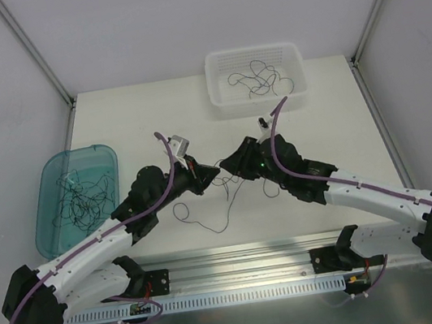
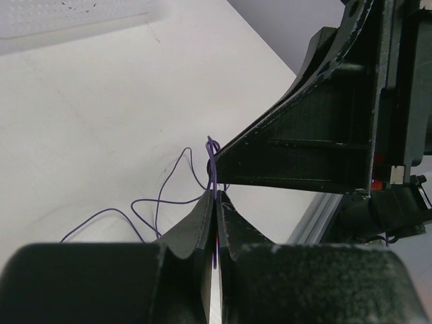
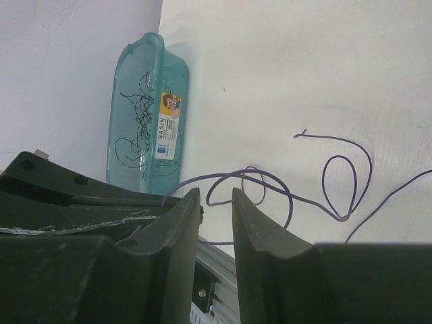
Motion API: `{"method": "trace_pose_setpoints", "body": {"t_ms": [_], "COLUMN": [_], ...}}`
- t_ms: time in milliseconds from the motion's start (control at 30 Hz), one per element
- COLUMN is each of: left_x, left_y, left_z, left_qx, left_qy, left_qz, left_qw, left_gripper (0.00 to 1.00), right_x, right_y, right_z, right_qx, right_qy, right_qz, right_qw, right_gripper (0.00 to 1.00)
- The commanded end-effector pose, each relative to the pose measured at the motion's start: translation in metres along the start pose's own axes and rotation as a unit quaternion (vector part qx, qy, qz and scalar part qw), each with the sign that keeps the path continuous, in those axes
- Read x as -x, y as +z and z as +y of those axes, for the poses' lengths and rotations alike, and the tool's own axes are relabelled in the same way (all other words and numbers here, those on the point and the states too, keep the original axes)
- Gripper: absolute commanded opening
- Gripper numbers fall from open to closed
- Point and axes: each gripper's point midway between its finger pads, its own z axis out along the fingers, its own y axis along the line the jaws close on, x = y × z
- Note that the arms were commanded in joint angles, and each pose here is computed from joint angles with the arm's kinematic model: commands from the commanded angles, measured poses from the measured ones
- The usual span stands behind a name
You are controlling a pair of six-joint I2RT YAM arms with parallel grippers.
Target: Untangle the cables
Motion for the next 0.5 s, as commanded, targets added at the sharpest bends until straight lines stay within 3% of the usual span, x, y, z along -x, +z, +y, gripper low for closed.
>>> {"method": "trace_pose_setpoints", "body": {"t_ms": [0, 367, 467], "left_x": [0.0137, 0.0085, 0.0072], "left_y": [-0.0029, -0.0015, -0.0015], "left_z": [-0.0087, -0.0088, -0.0069], "left_qx": [-0.01, -0.012, -0.008], "left_qy": [0.011, 0.013, 0.014], "left_qz": [-0.028, -0.02, -0.019], "left_qw": [1.0, 1.0, 1.0], "left_gripper": [0.0, 0.0, 0.0], "right_x": [0.0135, 0.0176, 0.0178], "right_y": [0.0016, 0.0077, 0.0069], "right_z": [0.0251, 0.0322, 0.0335], "right_qx": [0.026, 0.039, 0.042], "right_qy": [0.018, 0.026, 0.022], "right_qz": [-0.024, -0.042, -0.041], "right_qw": [0.999, 0.998, 0.998], "right_gripper": [0.29, 0.27, 0.19]}}
